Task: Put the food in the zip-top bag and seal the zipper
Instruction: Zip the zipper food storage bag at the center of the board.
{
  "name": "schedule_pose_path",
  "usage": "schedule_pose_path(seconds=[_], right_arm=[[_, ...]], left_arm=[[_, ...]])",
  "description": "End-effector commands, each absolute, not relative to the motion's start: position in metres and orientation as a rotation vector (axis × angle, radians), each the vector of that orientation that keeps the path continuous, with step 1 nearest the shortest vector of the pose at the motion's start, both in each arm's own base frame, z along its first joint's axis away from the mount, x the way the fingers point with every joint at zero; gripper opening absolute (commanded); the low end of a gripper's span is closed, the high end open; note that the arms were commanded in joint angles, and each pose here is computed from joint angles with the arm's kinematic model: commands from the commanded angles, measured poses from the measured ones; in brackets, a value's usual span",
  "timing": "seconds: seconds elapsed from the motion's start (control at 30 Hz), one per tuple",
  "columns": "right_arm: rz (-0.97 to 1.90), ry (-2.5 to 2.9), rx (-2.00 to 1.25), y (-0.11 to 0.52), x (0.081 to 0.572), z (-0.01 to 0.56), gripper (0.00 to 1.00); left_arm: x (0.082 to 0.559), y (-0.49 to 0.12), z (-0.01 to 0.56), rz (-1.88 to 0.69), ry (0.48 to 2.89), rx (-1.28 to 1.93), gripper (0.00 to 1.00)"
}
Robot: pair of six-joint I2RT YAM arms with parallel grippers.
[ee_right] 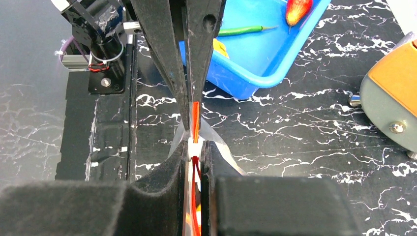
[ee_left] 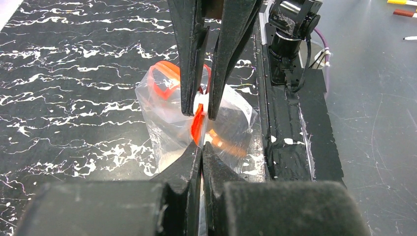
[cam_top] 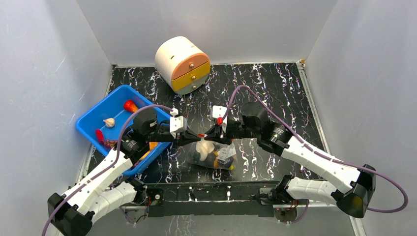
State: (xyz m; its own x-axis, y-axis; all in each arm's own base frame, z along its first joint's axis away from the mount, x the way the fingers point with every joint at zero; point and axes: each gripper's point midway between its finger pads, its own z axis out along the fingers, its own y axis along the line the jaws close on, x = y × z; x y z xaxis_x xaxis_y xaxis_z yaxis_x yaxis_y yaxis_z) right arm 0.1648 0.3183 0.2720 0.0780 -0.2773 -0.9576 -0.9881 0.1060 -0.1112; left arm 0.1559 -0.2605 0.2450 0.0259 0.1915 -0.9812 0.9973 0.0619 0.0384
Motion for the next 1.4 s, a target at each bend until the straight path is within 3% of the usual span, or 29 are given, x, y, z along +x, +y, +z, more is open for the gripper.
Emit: schedule_pose_path(seconds=[0.0, 0.3, 0.43, 0.5, 0.67, 0.8, 0.83, 0.93, 1.37], right_arm=[[0.824, 1.416, -1.347, 0.302, 0.168, 0.282, 0.00], [0.800, 1.398, -1.355, 0.297, 0.167, 0.292, 0.00], [0.858, 1.304, -1.364, 0.304, 0.159, 0.304, 0.00], [0.883, 1.277, -1.364, 0.308, 0.157, 0.309, 0.00], [0.917, 1.251, -1.372, 0.317, 0.157, 0.314, 0.00], [0.929, 1.234, -1.372, 0.321, 0.158, 0.316, 0.00], [0.930, 1.239, -1.373, 0.322, 0.159, 0.314, 0.00], [0.928, 1.265, -1.375, 0.322, 0.160, 0.306, 0.00], [0.753, 1.400, -1.358, 0.294, 0.173, 0.288, 0.00]], left_arm=[[0.153, -0.259, 0.265, -1.014, 1.255, 1.306, 0.00], [0.159, -0.260, 0.271, -0.997, 1.265, 1.267, 0.00], [0.148, -0.265, 0.284, -1.077, 1.193, 1.287, 0.41], [0.145, -0.267, 0.288, -1.110, 1.177, 1.296, 0.48], [0.148, -0.269, 0.280, -1.114, 1.206, 1.327, 0.51], [0.150, -0.274, 0.281, -1.141, 1.209, 1.347, 0.42], [0.150, -0.276, 0.281, -1.160, 1.208, 1.346, 0.36], [0.154, -0.276, 0.283, -1.147, 1.213, 1.323, 0.00], [0.179, -0.260, 0.288, -0.896, 1.270, 1.259, 0.00]])
